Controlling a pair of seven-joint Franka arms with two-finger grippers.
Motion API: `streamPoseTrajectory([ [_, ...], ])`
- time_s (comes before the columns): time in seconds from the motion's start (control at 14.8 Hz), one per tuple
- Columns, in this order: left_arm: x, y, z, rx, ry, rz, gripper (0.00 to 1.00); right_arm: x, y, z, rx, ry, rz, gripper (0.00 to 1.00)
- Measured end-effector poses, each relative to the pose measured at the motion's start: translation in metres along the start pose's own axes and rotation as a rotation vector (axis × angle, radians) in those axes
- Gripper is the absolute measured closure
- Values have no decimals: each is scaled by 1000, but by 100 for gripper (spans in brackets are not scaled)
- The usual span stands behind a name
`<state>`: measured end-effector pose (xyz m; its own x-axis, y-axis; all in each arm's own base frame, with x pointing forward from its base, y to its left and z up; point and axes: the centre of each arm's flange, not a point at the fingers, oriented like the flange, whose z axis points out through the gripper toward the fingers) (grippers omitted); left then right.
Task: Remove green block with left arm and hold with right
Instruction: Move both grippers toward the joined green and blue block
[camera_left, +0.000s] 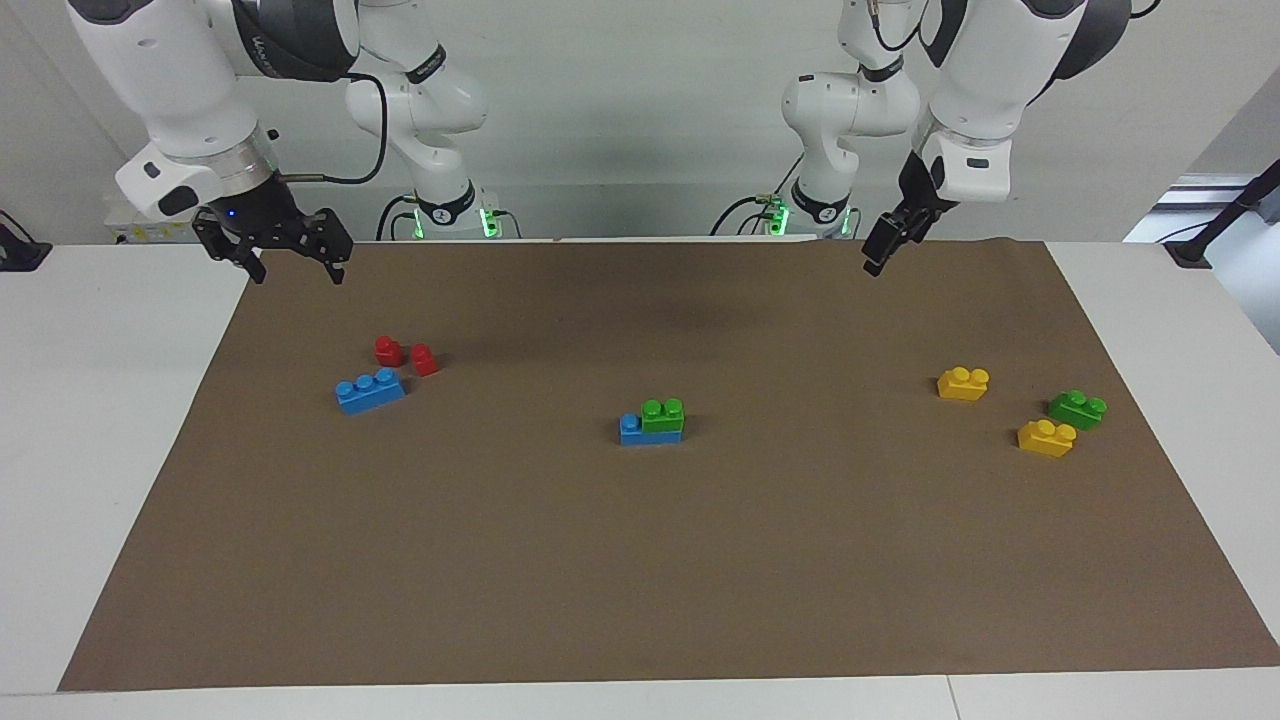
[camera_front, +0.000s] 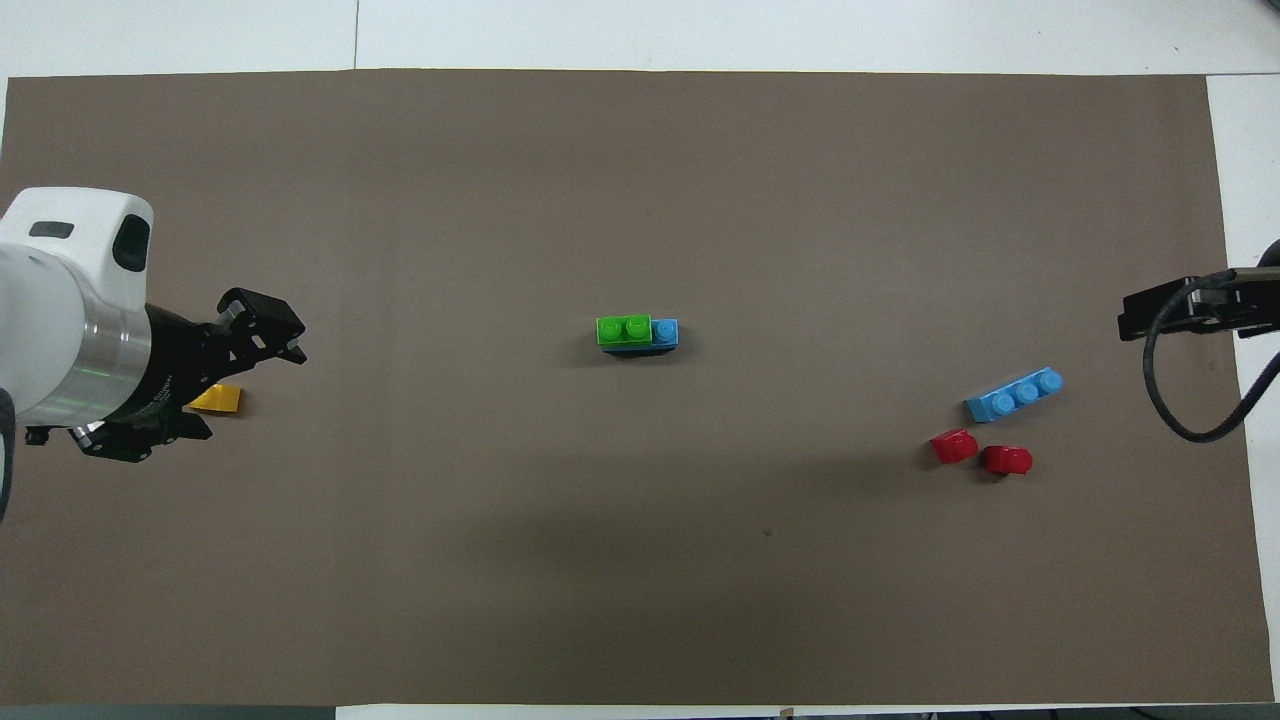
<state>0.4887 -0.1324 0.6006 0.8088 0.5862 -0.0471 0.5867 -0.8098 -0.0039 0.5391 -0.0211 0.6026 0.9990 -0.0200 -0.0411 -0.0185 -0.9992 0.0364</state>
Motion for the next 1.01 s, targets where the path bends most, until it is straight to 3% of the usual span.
streamPoseTrajectory([
  [0.13, -2, 1, 0, -5, -5, -11, 0, 0, -3, 1, 2, 2, 96, 0],
  [0.47, -1, 1, -1, -14, -2, -14, 0, 4, -81, 10, 99, 16, 629, 0],
  [0.74, -1, 2, -1, -18, -4, -43, 0, 1, -107, 24, 185, -80, 1005, 0],
  [1.01, -25, 26, 3, -56, 15, -201, 0, 3, -127, 50, 242, -178, 1290, 0],
])
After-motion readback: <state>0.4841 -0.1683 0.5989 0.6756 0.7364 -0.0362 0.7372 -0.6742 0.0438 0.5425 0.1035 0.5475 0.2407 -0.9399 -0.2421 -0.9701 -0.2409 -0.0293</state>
